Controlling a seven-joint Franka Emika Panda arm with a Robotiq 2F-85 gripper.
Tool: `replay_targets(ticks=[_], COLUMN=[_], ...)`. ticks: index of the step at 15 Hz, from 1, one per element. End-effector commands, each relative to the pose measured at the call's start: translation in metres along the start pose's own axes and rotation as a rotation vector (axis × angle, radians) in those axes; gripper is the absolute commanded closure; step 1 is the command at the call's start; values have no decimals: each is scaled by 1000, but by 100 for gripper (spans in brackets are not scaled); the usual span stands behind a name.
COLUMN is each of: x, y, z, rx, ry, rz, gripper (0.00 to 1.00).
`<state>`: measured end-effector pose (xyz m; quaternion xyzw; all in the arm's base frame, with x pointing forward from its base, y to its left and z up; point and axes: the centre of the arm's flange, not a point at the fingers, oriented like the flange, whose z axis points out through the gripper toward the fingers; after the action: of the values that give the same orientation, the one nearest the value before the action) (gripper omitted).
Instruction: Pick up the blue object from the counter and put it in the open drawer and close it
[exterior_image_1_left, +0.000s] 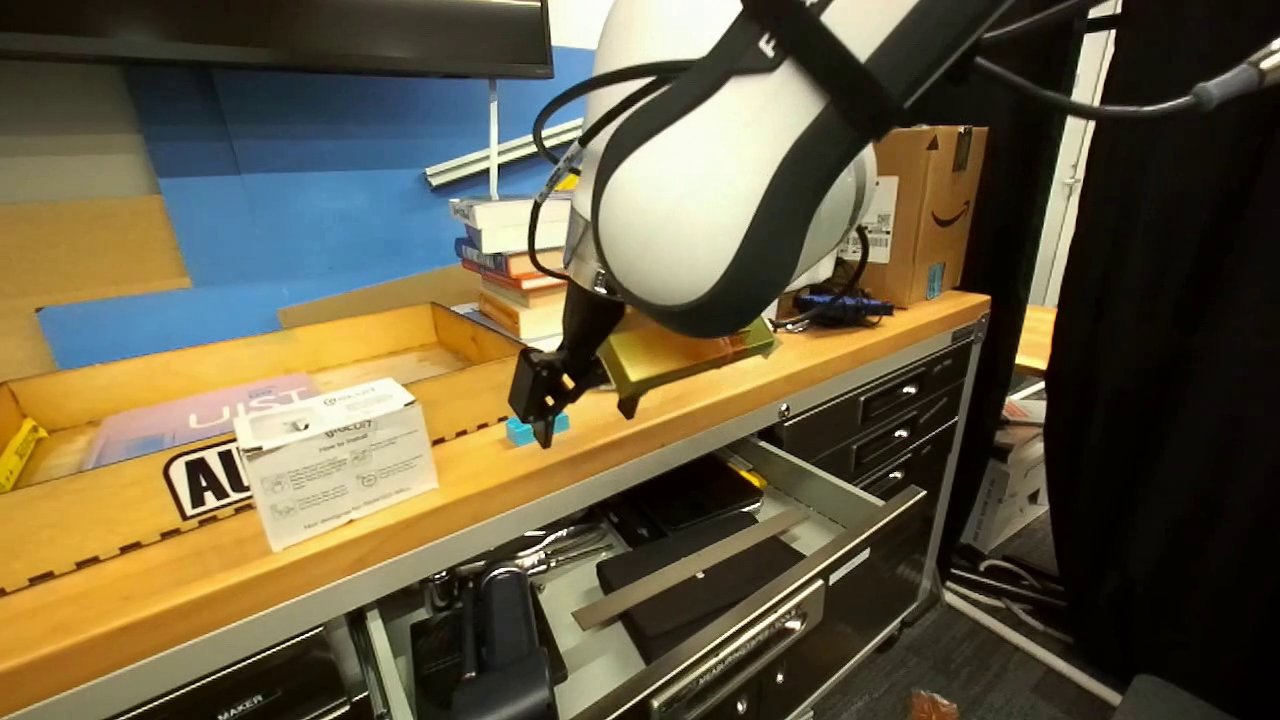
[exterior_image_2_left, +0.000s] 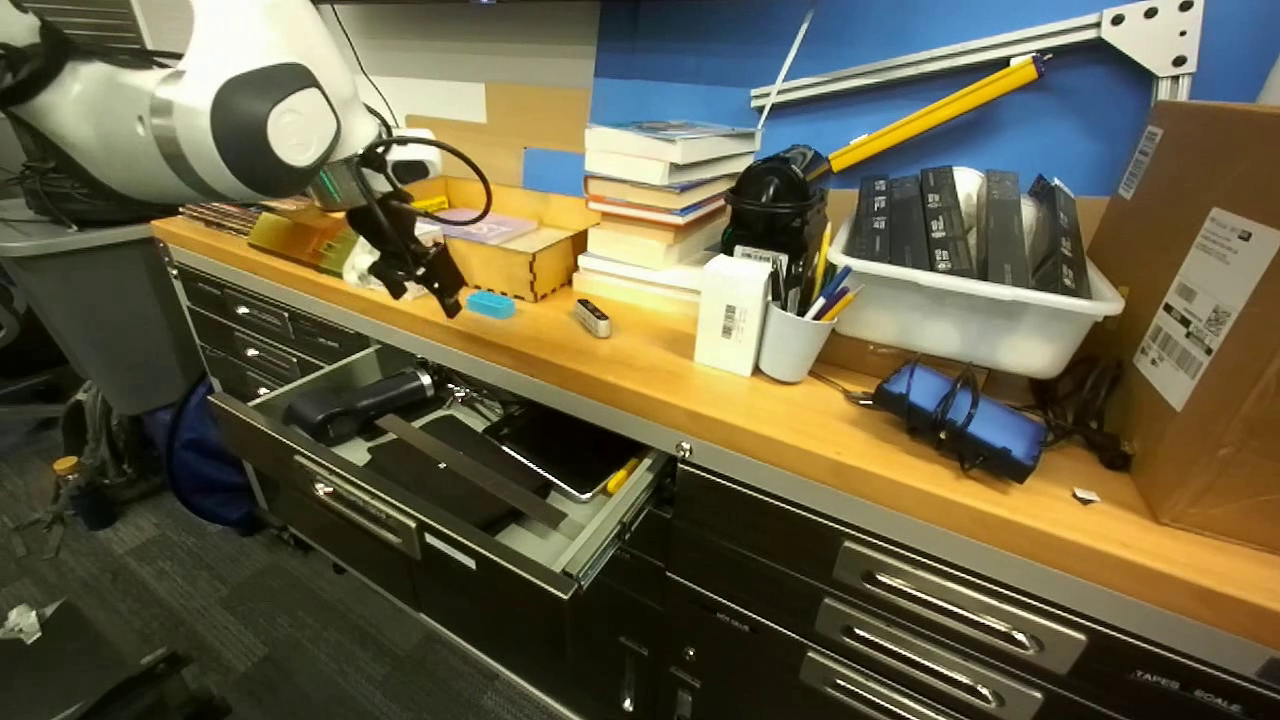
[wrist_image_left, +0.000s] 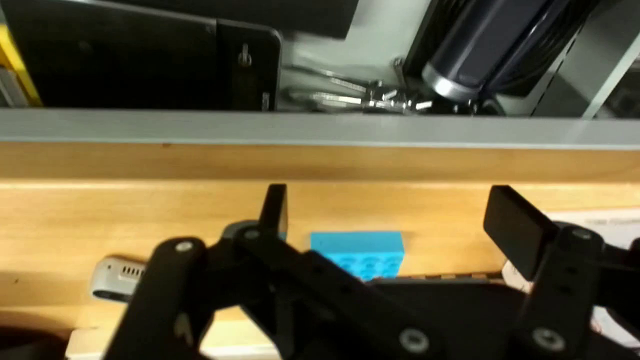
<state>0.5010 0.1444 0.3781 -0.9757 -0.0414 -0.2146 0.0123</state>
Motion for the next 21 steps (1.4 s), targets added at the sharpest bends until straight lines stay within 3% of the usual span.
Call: replay_targets(ticks=[1, 5, 13, 21], x=[43, 54, 43, 46], y=[-14, -15, -51, -53], z=[7, 18, 70, 94], rx=[-79, -145, -180, -232], ry=[162, 237, 235, 259], rz=[66, 94, 71, 51], gripper=[0, 0, 0, 0])
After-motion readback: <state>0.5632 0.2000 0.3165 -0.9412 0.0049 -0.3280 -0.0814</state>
